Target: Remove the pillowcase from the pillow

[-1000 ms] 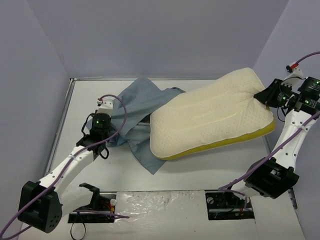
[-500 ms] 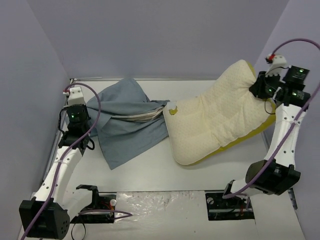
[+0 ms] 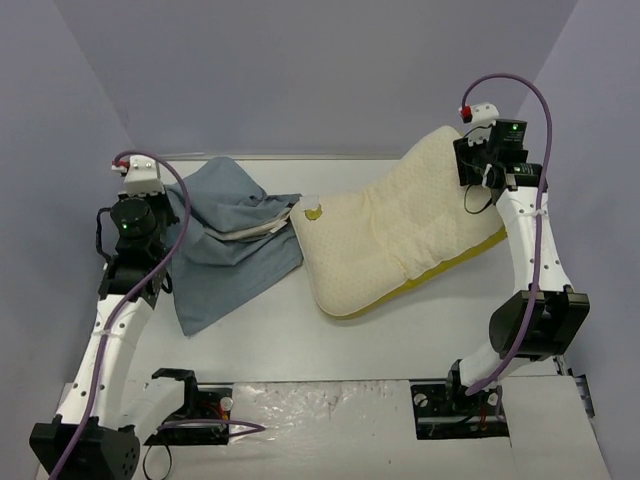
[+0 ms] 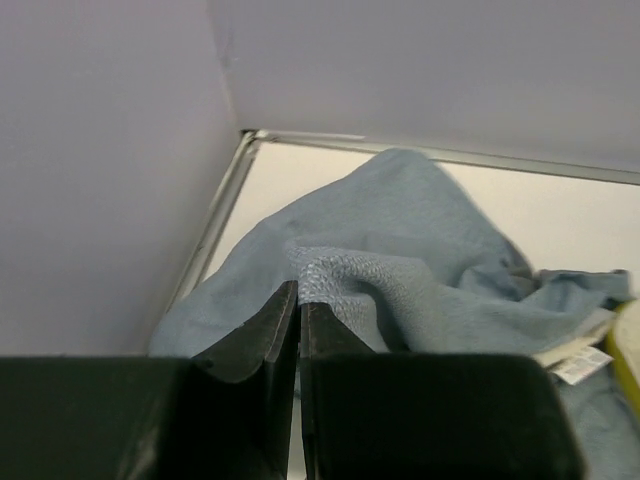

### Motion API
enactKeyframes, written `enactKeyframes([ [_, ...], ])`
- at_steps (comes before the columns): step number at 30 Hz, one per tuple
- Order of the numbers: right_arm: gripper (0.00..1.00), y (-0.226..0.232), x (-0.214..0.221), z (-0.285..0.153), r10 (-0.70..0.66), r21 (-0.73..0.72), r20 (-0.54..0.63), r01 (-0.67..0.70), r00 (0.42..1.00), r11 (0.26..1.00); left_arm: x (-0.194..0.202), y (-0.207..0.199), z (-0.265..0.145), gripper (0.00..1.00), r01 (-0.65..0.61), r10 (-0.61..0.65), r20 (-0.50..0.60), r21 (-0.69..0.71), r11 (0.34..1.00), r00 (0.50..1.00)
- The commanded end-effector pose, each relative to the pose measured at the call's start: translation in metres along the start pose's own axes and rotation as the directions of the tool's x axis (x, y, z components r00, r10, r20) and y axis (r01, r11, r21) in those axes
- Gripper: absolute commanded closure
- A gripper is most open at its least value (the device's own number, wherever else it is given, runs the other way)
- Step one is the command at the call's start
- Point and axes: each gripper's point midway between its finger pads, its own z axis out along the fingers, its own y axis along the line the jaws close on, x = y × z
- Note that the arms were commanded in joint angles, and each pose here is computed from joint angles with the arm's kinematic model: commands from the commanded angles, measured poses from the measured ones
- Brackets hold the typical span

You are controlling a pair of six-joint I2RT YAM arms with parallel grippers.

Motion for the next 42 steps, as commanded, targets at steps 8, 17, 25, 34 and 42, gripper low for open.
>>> enactKeyframes([
  [8,0.13,-0.028,-0.051,-0.037,-0.053,0.169,0.167,0.024,0.984,0.985,-0.053,-0.11,-0.026,0.98,0.056,-0.112,0.063,0.575,0.816,0.992],
  [17,0.04,0.264,0.036,-0.045,-0.348,-0.63,0.074,0.314,0.935,0.71,-0.064,-0.097,-0.041,0.98,0.046,-0.109,0.083,0.547,0.836,0.991],
  [25,0.04,0.368,0.093,-0.043,-0.331,-0.679,-0.126,0.161,0.935,0.716,-0.032,-0.084,-0.047,0.98,0.052,-0.087,0.048,0.498,0.865,0.995],
  [34,0.2,0.317,0.142,0.01,-0.512,-0.305,-0.199,0.444,0.836,0.842,-0.018,-0.095,-0.034,0.98,0.099,-0.131,0.025,0.521,0.848,0.991],
  [42,0.97,0.308,0.165,0.005,-0.523,-0.422,-0.231,0.4,0.82,0.814,-0.058,-0.13,-0.048,0.98,0.153,-0.279,0.071,0.698,0.7,0.958],
])
